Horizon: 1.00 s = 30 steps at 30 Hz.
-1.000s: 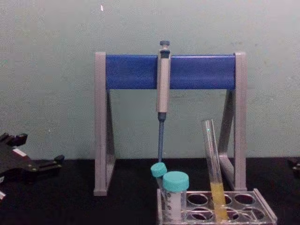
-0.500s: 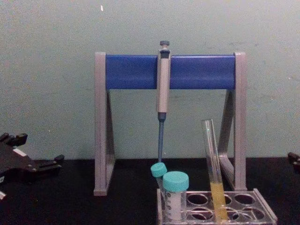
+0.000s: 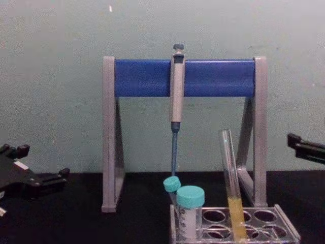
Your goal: Pick up the test tube from the test tube rack, shake it, then place it back into the test tube rack.
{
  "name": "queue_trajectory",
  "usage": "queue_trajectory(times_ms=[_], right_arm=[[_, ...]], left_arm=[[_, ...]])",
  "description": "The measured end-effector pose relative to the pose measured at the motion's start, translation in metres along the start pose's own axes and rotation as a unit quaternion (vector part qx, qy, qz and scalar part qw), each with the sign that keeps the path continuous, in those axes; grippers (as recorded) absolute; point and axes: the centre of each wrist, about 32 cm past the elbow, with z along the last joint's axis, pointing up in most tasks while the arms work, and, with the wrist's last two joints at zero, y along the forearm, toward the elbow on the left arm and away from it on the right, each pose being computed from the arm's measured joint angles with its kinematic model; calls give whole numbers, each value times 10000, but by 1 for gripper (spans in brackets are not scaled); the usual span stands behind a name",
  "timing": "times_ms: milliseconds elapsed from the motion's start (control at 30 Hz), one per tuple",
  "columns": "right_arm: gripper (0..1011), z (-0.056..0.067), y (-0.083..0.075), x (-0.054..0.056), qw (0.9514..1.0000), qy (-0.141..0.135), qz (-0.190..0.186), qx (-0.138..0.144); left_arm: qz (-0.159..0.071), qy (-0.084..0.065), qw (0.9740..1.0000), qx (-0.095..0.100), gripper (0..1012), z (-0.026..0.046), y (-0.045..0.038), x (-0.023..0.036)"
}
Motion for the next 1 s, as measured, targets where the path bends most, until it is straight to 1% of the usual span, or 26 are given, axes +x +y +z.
queue_trajectory(times_ms=[133,267,333,367,400,467,667,833,1000], right_arm=[[1000,71,51,-39,9988,212,386,224],[1000,111,81,-69,9971,301,622,321],[1000,143,114,-100,9948,383,852,396],[1000,143,114,-100,9948,383,852,396],[1000,157,131,-120,9936,422,962,414],[1000,169,150,-141,9924,457,1064,418],[1000,222,248,-225,9869,631,1449,320],[1000,256,313,-271,9839,782,1600,159],[1000,284,365,-298,9822,882,1656,-24]], left_arm=[[0,0,10000,0,1001,0,0,0],[0,0,10000,0,1001,0,0,0],[0,0,10000,0,1001,0,0,0],[0,0,10000,0,1001,0,0,0],[0,0,10000,0,1001,0,0,0],[0,0,10000,0,1001,0,0,0],[0,0,10000,0,1001,0,0,0],[0,0,10000,0,1001,0,0,0],[0,0,10000,0,1001,0,0,0]])
